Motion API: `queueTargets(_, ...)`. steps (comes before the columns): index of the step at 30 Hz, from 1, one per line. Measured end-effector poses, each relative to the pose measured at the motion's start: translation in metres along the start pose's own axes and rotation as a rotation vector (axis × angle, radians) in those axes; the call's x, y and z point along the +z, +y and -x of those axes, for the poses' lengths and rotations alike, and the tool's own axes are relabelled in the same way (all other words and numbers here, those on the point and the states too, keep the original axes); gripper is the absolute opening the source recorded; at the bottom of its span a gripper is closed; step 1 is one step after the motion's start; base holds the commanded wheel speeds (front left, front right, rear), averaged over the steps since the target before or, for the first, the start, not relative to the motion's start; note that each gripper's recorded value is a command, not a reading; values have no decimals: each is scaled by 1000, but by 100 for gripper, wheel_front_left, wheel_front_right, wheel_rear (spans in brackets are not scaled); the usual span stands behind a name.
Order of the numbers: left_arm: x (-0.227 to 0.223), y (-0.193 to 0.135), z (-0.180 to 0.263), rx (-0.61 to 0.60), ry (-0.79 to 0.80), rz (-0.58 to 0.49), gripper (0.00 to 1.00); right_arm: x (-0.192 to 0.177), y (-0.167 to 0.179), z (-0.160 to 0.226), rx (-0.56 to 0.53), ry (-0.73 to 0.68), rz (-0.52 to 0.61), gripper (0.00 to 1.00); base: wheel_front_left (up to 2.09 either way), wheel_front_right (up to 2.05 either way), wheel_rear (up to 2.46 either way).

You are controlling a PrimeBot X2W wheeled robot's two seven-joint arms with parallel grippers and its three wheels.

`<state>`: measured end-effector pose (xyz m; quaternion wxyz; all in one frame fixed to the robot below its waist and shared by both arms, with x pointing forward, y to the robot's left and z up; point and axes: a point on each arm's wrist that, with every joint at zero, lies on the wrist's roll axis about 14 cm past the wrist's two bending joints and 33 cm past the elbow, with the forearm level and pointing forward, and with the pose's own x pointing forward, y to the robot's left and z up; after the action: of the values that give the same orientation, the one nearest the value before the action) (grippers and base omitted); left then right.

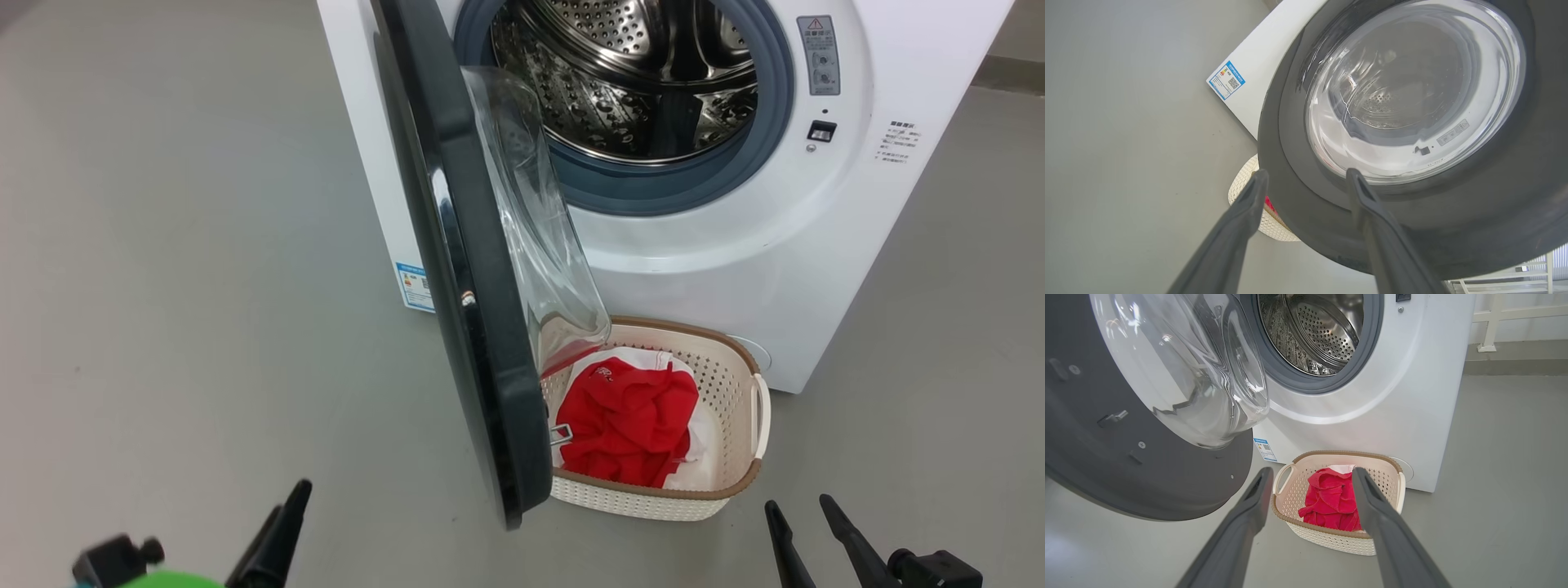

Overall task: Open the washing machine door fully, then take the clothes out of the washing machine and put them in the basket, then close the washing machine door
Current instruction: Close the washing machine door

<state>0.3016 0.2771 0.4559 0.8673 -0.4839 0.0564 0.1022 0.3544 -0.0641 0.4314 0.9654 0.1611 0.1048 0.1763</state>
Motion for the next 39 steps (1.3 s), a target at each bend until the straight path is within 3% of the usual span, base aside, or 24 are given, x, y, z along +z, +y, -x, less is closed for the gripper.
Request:
queueTargets(8,-16,29,12,98,-62,25,100,-3,1,0,3,10,-1,100,0,0,0)
queueTargets(14,-20,39,16,129,-68,-26,100,-4,1,-1,8,13,1,100,0,0,0)
queueTargets(25,0,41,20,152,-177,-262,100,-3,3,-3,15,12,4,100,0,0,0)
queueTargets(33,-6,18,20,88,-161,-618,100,3,2,-8,13,-4,6,100,0,0,0)
queueTargets(39,-15,13,26,83,-151,-742,100,3,1,-8,9,-5,5,100,0,0,0)
